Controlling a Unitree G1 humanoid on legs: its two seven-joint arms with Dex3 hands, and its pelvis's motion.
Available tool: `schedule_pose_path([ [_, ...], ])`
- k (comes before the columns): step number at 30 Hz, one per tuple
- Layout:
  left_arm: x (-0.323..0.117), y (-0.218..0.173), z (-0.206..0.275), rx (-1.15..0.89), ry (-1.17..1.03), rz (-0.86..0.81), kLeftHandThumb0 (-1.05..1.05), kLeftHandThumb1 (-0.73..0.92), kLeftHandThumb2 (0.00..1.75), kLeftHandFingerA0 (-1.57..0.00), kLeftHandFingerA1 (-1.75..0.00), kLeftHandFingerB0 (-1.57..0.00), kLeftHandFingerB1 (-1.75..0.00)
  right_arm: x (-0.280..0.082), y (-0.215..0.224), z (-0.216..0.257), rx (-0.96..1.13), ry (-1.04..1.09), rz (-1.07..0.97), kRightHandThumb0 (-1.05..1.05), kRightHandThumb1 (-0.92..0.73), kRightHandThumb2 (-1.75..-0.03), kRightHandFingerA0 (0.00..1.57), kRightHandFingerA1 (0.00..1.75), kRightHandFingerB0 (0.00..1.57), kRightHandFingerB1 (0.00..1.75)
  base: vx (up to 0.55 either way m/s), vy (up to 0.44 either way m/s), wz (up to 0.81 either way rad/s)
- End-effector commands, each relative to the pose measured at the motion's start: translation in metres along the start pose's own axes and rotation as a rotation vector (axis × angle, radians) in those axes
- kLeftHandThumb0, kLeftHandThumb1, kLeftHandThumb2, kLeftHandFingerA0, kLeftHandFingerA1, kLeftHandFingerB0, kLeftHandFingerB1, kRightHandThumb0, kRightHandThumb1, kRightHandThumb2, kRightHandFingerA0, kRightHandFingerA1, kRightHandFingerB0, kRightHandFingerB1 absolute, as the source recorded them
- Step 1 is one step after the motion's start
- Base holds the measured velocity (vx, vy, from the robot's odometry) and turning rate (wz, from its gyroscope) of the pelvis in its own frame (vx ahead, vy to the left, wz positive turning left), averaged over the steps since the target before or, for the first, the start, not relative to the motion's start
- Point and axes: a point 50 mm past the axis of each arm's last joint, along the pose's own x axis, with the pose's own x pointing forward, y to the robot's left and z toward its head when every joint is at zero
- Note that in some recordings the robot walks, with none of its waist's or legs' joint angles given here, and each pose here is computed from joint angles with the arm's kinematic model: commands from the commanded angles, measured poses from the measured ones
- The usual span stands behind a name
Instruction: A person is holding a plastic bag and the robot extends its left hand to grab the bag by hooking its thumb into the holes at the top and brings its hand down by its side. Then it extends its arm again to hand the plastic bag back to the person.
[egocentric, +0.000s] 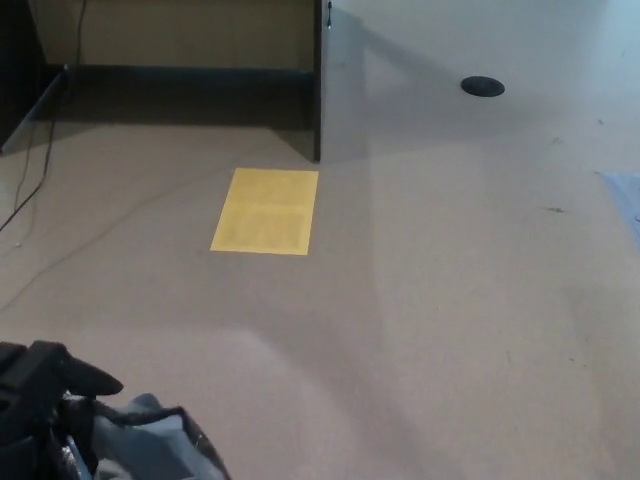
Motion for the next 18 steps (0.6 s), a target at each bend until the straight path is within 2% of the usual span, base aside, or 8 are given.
schedule_pose_path([
  [1, 0.160, -0.063, 0.136, -0.228, -0.413, 0.213, -0.09, 0.59, 0.87, -0.98, -1.66, -0.76, -1.27, 0.009, -0.015, 0.016, -0.001, -0.037, -0.025, -0.43, -0.74, -0.62, 0.66, 0.57, 0.48, 0.38, -0.04, -0.005, 0.17],
  [5, 0.176, -0.071, 0.148, -0.235, -0.436, 0.212, -0.06, 0.53, 1.04, -1.00, -1.67, -0.79, -1.30, 0.011, -0.019, 0.018, -0.024, -0.042, -0.035, -0.45, -0.74, -0.62, 0.66, 0.57, 0.48, 0.37, -0.01, -0.001, 0.02],
  [6, 0.182, -0.074, 0.153, -0.224, -0.449, 0.209, -0.10, 0.53, 1.09, -1.29, -1.39, -0.87, -1.13, 0.011, -0.021, 0.018, -0.024, -0.043, -0.034, -0.45, -0.74, -0.63, 0.66, 0.61, 0.48, 0.37, 0.00, 0.000, 0.00],
  [11, 0.194, -0.079, 0.161, -0.221, -0.468, 0.192, -0.07, 0.55, 1.02, -0.99, -1.73, -0.78, -1.37, 0.013, -0.023, 0.021, -0.027, -0.045, -0.025, -0.45, -0.75, -0.63, 0.65, 0.58, 0.47, 0.37, 0.00, 0.000, 0.00],
  [12, 0.198, -0.082, 0.166, -0.212, -0.482, 0.189, -0.16, 0.66, 0.80, -0.99, -1.71, -0.80, -1.23, 0.014, -0.023, 0.023, -0.024, -0.045, -0.027, -0.50, -0.62, -0.90, 0.60, 0.63, 0.42, 0.51, 0.00, 0.000, 0.00],
  [13, 0.201, -0.084, 0.169, -0.214, -0.489, 0.183, -0.19, 0.68, 0.70, -0.99, -1.70, -0.77, -1.24, 0.014, -0.023, 0.024, -0.025, -0.047, -0.027, -0.46, -0.74, -0.63, 0.63, 0.48, 0.47, 0.37, 0.00, 0.000, 0.00],
  [17, 0.208, -0.091, 0.181, -0.227, -0.519, 0.159, -0.18, 0.65, 0.76, -1.01, -1.67, -0.78, -1.25, 0.015, -0.024, 0.025, -0.025, -0.052, -0.025, -0.46, -0.75, -0.63, 0.63, 0.47, 0.45, 0.37, 0.00, 0.000, 0.00],
  [18, 0.211, -0.093, 0.185, -0.238, -0.531, 0.147, -0.16, 0.65, 0.83, -1.01, -1.67, -0.76, -1.28, 0.016, -0.024, 0.026, -0.026, -0.052, -0.026, -0.51, -0.63, -0.90, 0.59, 0.63, 0.41, 0.50, 0.00, 0.000, 0.00],
])
